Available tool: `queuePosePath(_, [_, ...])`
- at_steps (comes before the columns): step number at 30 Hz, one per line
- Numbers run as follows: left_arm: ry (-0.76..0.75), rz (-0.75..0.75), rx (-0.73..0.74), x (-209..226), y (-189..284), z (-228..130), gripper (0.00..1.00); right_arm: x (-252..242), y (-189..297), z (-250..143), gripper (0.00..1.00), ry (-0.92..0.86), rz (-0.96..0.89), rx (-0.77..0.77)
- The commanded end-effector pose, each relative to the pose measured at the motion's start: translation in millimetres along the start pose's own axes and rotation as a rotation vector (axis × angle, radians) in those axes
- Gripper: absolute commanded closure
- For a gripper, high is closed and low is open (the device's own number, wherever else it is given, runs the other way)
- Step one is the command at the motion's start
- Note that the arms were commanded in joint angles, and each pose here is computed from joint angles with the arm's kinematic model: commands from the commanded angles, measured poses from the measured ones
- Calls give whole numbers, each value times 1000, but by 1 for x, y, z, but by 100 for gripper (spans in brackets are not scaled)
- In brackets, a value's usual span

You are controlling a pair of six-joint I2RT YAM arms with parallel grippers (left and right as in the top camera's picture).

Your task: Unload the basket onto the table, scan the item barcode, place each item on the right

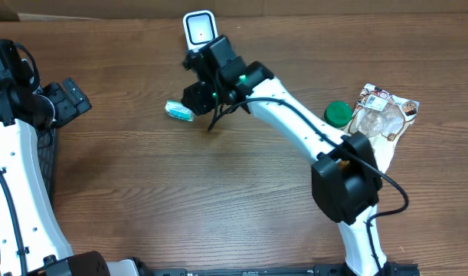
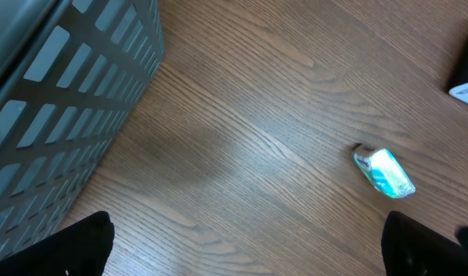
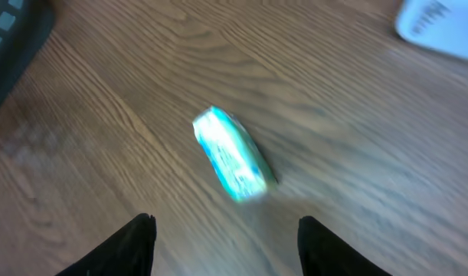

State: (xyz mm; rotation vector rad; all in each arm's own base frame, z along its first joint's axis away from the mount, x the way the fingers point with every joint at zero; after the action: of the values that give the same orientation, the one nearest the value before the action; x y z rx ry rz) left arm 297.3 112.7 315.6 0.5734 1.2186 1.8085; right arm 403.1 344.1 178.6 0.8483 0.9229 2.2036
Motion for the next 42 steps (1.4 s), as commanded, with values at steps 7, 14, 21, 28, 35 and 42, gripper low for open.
queuePosePath(7, [-19,6,-13,0,2,2,0,-7,-45,-4,46,51,-4,-16])
queuePosePath(14, [-19,6,-13,0,2,2,1,-15,-68,-10,46,22,-2,-19])
queuePosePath(21, [-19,6,-13,0,2,2,1,-21,-87,-24,50,-8,-1,24])
queuePosePath(28, [-19,6,-13,0,2,2,1,-17,-87,-25,76,-40,39,32])
queuePosePath(35, [-19,6,-13,0,2,2,0,-20,-77,-25,96,-53,26,48])
queuePosePath(42, [-19,6,-13,0,2,2,0,-25,-12,-7,96,-64,-166,26])
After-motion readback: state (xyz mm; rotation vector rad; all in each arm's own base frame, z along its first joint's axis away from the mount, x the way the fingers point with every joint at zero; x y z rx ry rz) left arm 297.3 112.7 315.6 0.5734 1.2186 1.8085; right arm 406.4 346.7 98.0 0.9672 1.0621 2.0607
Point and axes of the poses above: each gripper's point midway between its finger pads, its own y axis back along the fingers, its own x axis along the line the jaws close on, z = x × y, the point moved 7 cm from there along y, back along the fingers, and after that the axes turned 4 degrees about -y, right-handed, at the moved point
